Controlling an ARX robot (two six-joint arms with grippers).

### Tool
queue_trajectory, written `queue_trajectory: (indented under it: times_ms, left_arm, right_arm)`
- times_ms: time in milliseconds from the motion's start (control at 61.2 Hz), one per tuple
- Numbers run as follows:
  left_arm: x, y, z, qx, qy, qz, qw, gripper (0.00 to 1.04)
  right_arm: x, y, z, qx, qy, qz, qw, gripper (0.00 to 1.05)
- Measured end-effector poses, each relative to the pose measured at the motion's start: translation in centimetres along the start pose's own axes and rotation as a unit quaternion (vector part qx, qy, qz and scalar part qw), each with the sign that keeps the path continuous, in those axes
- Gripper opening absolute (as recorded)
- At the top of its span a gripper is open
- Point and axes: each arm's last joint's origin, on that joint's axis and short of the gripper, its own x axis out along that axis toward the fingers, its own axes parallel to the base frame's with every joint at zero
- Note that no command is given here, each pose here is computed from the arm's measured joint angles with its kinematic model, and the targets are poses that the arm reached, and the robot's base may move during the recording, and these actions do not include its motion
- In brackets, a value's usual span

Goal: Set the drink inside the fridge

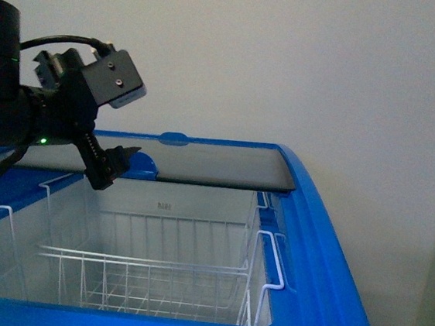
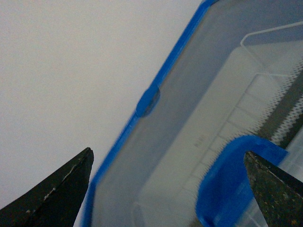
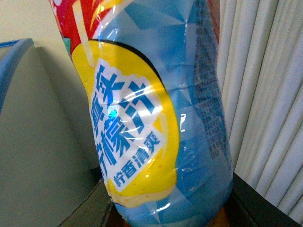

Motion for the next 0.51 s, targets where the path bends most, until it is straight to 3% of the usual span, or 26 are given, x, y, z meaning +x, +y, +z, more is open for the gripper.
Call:
queue_trajectory:
  times_ms: [82,212,327,424,506]
  left_arm:
    - [-2.0,-0.3,0.4,-0.061,0.022,0.002,0.998,0.97]
    - [-8.2,-0.7,1.8,-0.220,0.057,0.005,0.974,0.97]
    - [-14.1,-1.7,3.3,-0.320,0.061,0.007,0.945,0.97]
    - [-21.9,-4.8,4.1,-0.425,0.090,0.000,0.901,0.97]
    - [-25.8,-6.8,4.3,-0.439,0.133,0.079,0.885,0.86]
  right_arm:
    - [0.0,0.0,0.0,0.000,0.000,0.000,1.000,0.42]
    - [0.0,0.0,0.0,0.000,0.000,0.000,1.000,0.42]
    - [0.0,0.0,0.0,0.000,0.000,0.000,1.000,0.42]
    - [0.0,0.0,0.0,0.000,0.000,0.000,1.000,0.42]
    - [0.0,0.0,0.0,0.000,0.000,0.000,1.000,0.42]
